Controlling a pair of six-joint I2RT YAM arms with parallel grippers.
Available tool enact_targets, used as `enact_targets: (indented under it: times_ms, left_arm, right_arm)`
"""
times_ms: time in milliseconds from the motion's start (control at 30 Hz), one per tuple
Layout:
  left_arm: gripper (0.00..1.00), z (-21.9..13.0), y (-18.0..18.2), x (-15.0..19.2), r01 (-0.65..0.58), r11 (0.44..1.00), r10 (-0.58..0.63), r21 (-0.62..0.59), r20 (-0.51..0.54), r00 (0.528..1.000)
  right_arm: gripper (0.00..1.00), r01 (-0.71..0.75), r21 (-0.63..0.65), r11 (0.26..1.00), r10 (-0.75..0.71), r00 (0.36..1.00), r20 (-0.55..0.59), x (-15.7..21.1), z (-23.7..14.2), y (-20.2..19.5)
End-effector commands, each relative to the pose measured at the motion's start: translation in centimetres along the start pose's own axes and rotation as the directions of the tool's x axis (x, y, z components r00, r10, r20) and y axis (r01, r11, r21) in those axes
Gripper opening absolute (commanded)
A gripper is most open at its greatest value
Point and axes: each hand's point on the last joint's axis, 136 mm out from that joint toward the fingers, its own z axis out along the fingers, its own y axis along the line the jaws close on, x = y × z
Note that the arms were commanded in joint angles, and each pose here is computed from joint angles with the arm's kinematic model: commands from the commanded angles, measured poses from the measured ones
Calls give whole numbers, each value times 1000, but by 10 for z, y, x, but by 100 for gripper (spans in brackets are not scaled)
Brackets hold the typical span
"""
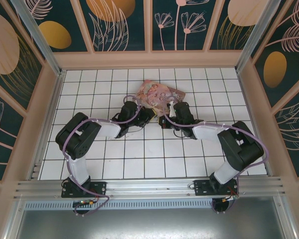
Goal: Unlock the padlock with the key
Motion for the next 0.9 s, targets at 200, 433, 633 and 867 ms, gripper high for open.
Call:
enact_targets:
  times_ms: [200,433,633,867]
  left_arm:
    - [0,1,-1,23,-12,1000,11,-7,-92,996]
    - [0,3,-1,20,-31,999,29,-19,-89,996]
    - [0,1,11,23,-53,997,48,-54,-95,994]
    - [10,-7,23,29,-72,994,62,-82,-110,992]
  right_arm:
    - [31,13,-119,993,0,994,111,-25,-15,27]
    - [54,-12,-78,997,21,993,118,-8,-27,13]
    - [57,-61,-81,995,73,984,163,-19,-29,4]
    - [58,-108,-109,988,129,969,212,-43,-25,-2]
